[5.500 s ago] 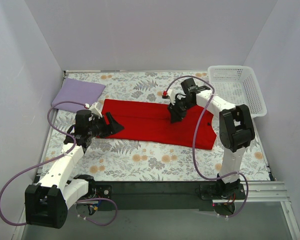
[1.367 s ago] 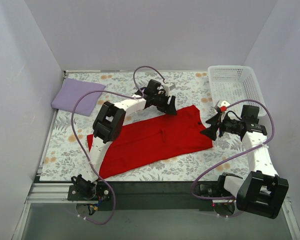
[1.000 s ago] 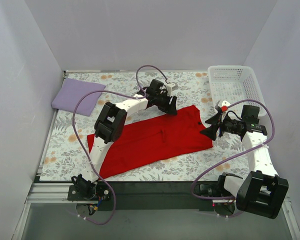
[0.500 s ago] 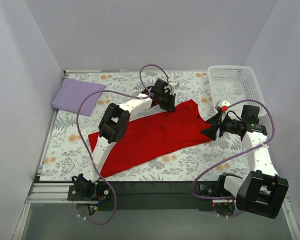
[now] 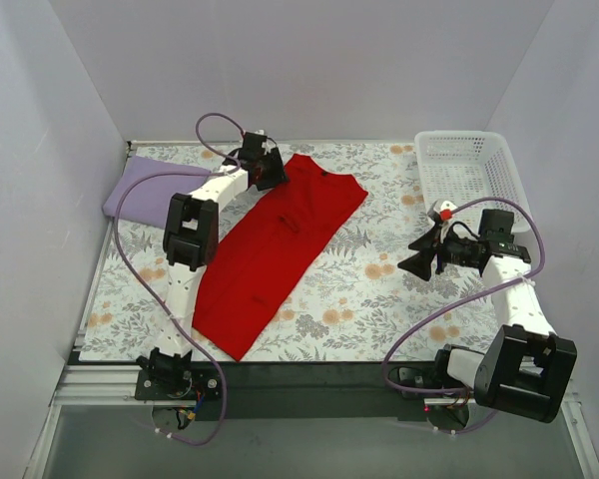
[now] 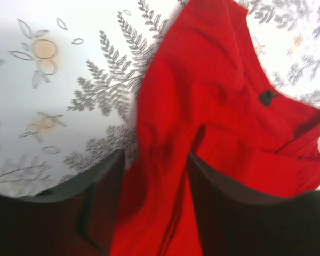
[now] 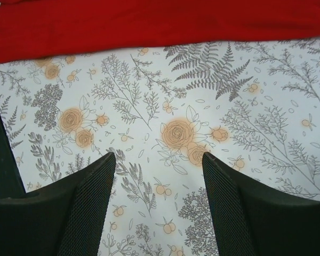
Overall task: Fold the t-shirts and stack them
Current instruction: Fold the tshirt
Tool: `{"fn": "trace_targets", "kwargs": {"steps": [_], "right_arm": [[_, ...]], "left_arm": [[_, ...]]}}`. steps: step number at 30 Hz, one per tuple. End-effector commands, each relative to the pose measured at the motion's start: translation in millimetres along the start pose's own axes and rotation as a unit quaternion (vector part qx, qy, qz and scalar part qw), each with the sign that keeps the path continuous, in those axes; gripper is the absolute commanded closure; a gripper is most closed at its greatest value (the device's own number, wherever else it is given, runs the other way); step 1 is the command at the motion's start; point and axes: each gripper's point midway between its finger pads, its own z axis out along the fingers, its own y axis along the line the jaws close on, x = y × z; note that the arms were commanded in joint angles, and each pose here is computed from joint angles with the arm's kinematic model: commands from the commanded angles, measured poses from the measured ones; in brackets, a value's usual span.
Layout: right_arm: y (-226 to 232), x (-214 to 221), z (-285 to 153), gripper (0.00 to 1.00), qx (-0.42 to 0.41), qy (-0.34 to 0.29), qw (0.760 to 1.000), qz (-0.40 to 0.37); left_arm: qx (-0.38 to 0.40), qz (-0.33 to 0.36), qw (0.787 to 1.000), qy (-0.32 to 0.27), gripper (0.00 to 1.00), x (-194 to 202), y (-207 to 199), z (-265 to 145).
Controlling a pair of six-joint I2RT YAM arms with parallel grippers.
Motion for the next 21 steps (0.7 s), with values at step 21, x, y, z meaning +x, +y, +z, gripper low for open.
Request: {"fn": "trace_targets", "kwargs": {"steps": [21], "right_arm": [[211.9, 26.4, 190.5, 0.30, -0.269, 0.130, 0.762, -0.575]], "left_arm": [[0.004, -0.047, 0.963, -0.267, 0.12, 69.2, 47.4, -397.0]]}}
